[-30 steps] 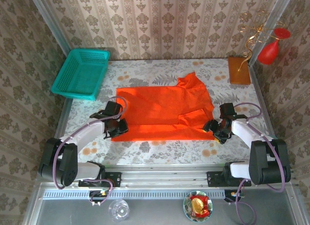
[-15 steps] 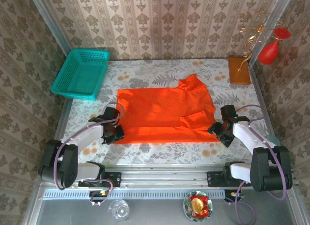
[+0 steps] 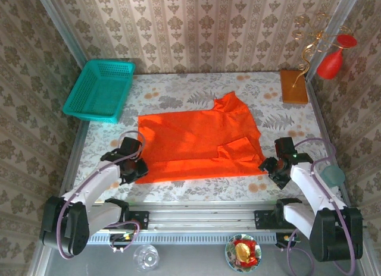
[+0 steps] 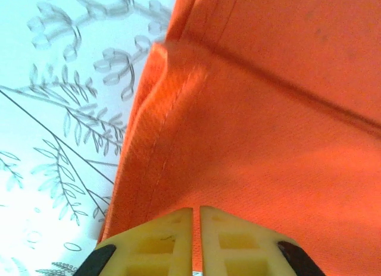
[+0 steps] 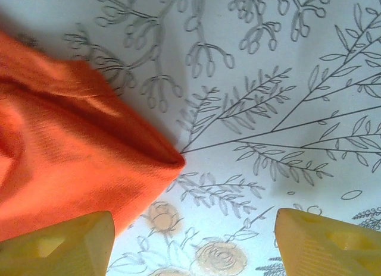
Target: Fold the inside-out t-shirt
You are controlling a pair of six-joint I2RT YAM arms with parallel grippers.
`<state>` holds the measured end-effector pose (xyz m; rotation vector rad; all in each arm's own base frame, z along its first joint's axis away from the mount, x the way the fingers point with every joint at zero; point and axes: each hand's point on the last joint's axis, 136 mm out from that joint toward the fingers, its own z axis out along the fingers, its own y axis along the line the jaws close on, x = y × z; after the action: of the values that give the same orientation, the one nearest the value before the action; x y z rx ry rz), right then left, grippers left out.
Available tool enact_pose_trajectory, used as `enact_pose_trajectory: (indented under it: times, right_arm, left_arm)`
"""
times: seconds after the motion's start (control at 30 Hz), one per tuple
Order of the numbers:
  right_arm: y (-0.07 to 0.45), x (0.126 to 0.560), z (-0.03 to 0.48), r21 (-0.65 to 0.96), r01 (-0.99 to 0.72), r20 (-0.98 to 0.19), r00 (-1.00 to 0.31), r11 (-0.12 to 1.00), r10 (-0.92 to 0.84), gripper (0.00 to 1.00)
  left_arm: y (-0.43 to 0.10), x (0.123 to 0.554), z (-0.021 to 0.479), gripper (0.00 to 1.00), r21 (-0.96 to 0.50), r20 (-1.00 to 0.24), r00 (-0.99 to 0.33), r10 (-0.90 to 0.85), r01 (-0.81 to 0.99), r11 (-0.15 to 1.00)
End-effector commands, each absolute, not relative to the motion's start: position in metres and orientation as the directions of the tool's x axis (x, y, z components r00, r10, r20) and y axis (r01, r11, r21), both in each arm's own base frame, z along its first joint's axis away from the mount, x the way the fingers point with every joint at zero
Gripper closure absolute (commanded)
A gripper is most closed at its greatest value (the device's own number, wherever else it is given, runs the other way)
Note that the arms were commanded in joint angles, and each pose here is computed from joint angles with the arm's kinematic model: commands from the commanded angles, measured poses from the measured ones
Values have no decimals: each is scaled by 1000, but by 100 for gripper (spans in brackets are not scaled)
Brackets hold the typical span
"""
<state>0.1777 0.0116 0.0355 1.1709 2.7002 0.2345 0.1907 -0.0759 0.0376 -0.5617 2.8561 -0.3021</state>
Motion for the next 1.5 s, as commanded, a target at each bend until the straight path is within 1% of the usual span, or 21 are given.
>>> enact_pose_trajectory:
  times: [0.0,0.13,0.23,0.3,0.37,0.5,0.6,0.67,0.8,0.93,1.13,1.27,1.37,1.47]
  right_arm:
    - [26,201,64,330,586,-152,-741,740,654,28]
    - [40,237,86,421,436,-221,-801,795,556,31]
    - [51,268,96,462,359,-230,-835,811,500,33]
    - [64,292,102,518,295,-228,-857,803,462,33]
    - [78,320,107,592,233,-223,-873,771,435,35]
    - [98,365,104,676,192,-173,-897,711,406,41]
    - [101,392,88,680,212,-138,-903,702,406,41]
    - [101,407,76,673,236,-107,-907,701,408,43]
    - [86,410,47,587,335,-54,-892,737,448,45]
    - [58,394,26,455,452,-28,-854,767,520,44]
    - [38,371,13,385,527,4,-822,758,570,43]
    - [26,358,18,321,544,-25,-813,775,581,43]
    - [23,355,26,313,538,-43,-815,782,578,43]
    - [33,361,39,383,509,-49,-822,771,567,43]
  left_arm:
    - [-68,217,63,88,-229,-256,-899,-355,-300,926]
    - [-67,257,85,88,-239,-341,-897,-282,-207,949]
    - [-65,289,103,85,-254,-409,-879,-246,-149,956]
    - [-60,308,109,83,-251,-436,-866,-244,-144,957]
    - [-56,328,116,83,-262,-445,-859,-252,-144,954]
    - [-56,351,115,84,-276,-439,-863,-251,-136,952]
    - [-59,359,112,84,-289,-424,-871,-249,-130,948]
    - [-60,362,112,84,-296,-428,-869,-249,-125,947]
    - [-58,363,112,84,-294,-440,-863,-249,-124,948]
    - [-55,367,111,84,-294,-439,-866,-240,-113,949]
    - [-52,382,108,82,-287,-437,-874,-213,-89,954]
    - [-57,400,106,82,-297,-429,-882,-195,-66,953]
    - [-62,415,101,82,-311,-419,-889,-184,-50,949]
    - [-65,431,96,79,-303,-415,-893,-173,-43,952]
